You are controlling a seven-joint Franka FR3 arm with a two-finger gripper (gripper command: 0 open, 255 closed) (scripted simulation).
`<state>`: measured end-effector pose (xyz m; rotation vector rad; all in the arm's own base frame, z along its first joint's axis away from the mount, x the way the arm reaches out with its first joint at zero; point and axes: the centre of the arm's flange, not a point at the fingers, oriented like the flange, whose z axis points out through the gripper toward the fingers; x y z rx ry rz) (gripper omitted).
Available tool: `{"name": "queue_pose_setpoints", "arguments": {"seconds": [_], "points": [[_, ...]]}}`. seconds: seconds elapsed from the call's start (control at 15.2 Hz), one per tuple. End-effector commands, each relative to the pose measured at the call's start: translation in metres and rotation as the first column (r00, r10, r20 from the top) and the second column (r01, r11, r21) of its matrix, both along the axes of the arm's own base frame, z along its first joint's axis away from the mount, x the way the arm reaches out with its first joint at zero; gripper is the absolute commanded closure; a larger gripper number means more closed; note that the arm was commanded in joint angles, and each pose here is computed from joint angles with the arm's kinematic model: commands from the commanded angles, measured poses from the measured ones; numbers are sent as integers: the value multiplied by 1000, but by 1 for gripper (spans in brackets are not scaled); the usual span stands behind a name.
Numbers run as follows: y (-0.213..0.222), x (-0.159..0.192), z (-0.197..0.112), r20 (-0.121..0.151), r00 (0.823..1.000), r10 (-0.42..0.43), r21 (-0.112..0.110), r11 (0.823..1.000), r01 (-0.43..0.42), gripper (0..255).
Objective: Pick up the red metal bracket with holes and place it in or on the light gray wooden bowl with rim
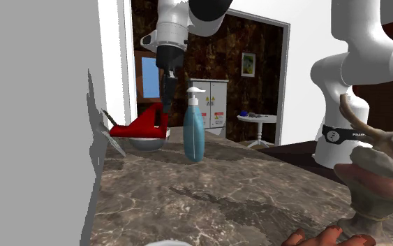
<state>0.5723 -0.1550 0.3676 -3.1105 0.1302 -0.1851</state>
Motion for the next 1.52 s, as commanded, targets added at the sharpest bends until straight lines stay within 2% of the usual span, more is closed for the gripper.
{"name": "queue_pose_setpoints", "arguments": {"seconds": [0.0,0.13,1.45], "points": [[0,-1,11,0,1000,0,0,1000,0,255],[0,-1,21,0,1000,0,0,1000,0,255],[-261,-20,41,0,1000,0,0,1000,0,255]]}}
